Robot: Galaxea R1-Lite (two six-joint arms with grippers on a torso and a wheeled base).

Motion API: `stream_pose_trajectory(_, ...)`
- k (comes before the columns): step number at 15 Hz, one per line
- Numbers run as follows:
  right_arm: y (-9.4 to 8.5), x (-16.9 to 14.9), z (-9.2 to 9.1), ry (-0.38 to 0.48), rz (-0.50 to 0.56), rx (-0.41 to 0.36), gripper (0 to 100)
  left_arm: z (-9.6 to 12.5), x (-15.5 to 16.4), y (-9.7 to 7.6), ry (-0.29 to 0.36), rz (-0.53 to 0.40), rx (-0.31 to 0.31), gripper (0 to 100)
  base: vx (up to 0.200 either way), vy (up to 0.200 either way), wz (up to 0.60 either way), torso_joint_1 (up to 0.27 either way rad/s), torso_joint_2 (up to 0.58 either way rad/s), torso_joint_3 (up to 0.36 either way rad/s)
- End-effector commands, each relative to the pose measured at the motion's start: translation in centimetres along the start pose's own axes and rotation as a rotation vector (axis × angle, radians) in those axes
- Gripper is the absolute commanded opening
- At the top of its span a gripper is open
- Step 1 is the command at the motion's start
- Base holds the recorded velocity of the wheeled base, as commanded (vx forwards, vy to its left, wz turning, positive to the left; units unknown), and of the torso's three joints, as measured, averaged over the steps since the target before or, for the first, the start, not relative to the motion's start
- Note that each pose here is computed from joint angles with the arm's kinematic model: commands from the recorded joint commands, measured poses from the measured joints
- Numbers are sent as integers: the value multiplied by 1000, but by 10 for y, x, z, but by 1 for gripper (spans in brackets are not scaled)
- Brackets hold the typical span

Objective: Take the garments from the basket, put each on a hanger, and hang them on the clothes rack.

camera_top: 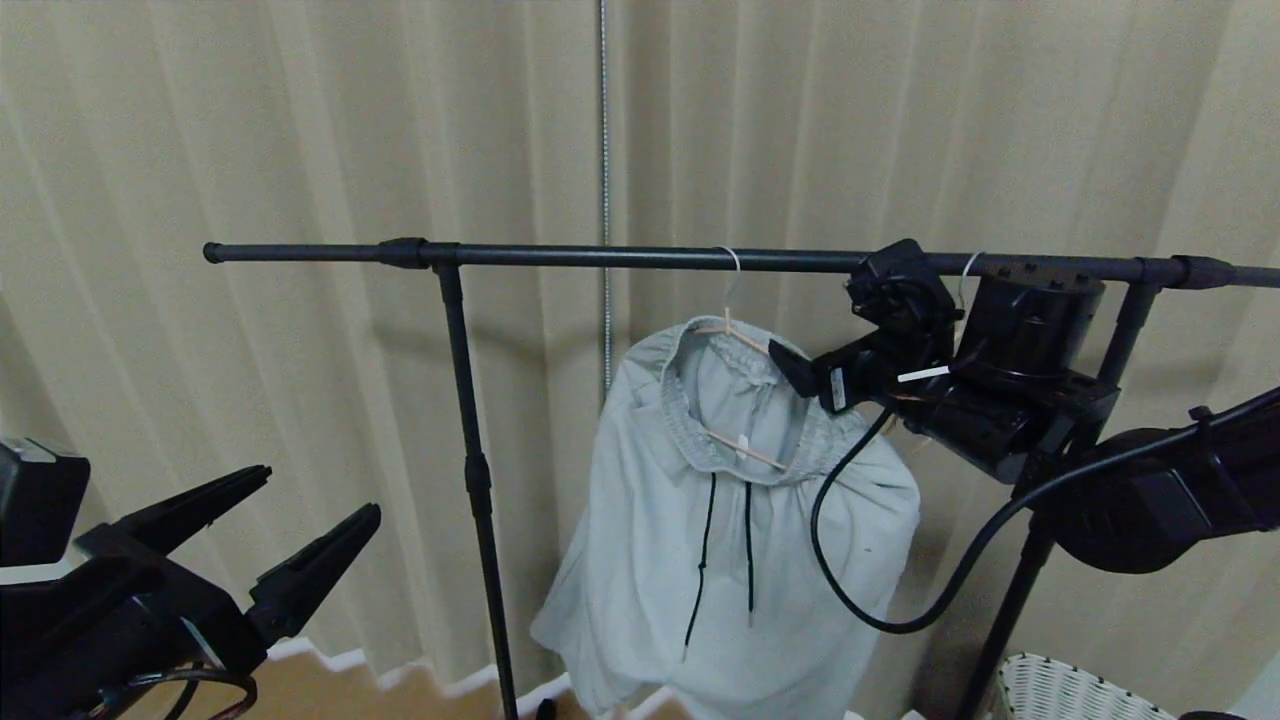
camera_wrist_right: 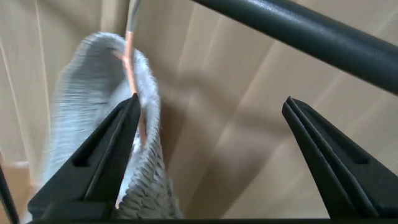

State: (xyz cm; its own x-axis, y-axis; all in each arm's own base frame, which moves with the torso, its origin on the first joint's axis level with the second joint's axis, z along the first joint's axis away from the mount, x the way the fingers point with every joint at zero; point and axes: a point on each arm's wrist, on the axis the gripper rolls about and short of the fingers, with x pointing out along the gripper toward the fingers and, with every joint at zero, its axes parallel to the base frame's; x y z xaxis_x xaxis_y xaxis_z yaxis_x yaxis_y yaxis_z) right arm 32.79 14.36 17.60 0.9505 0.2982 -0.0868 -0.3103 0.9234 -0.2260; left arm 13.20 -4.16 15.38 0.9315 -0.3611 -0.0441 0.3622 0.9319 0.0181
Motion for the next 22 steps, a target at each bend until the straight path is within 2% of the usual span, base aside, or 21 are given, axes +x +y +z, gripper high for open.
stream_pose_trajectory(1,1,3,-4,4,22,0,100,0,0,0,-1,0,0,100,0,0,0,0,0,0)
stream_pose_trajectory(4,2,0,-1,-30,109,7,100,0,0,0,0,0,0,100,0,0,0,0,0,0)
stream_pose_trajectory(8,-3,-10,3,-145,88,31,100,-3,-1,0,14,0,-1,100,0,0,0,0,0,0)
stream_pose_trajectory(10,-11,-26,6,-155,68,33,100,-4,0,0,22,1,1,100,0,0,0,0,0,0)
stream_pose_trajectory(12,-25,-41,7,-150,24,34,100,-6,-2,2,27,15,6,100,0,0,0,0,0,0)
stream_pose_trajectory(13,-28,-44,7,-150,15,35,100,-7,-2,2,31,21,6,100,-200,0,0,-2,2,-7)
stream_pose_trajectory(17,-63,-70,1,-121,-105,35,100,-15,-7,12,63,93,-1,100,-200,0,0,2,5,-5)
stream_pose_trajectory(22,-98,-92,-20,-48,-244,41,100,-19,-10,19,84,152,41,100,-200,0,0,-2,2,7)
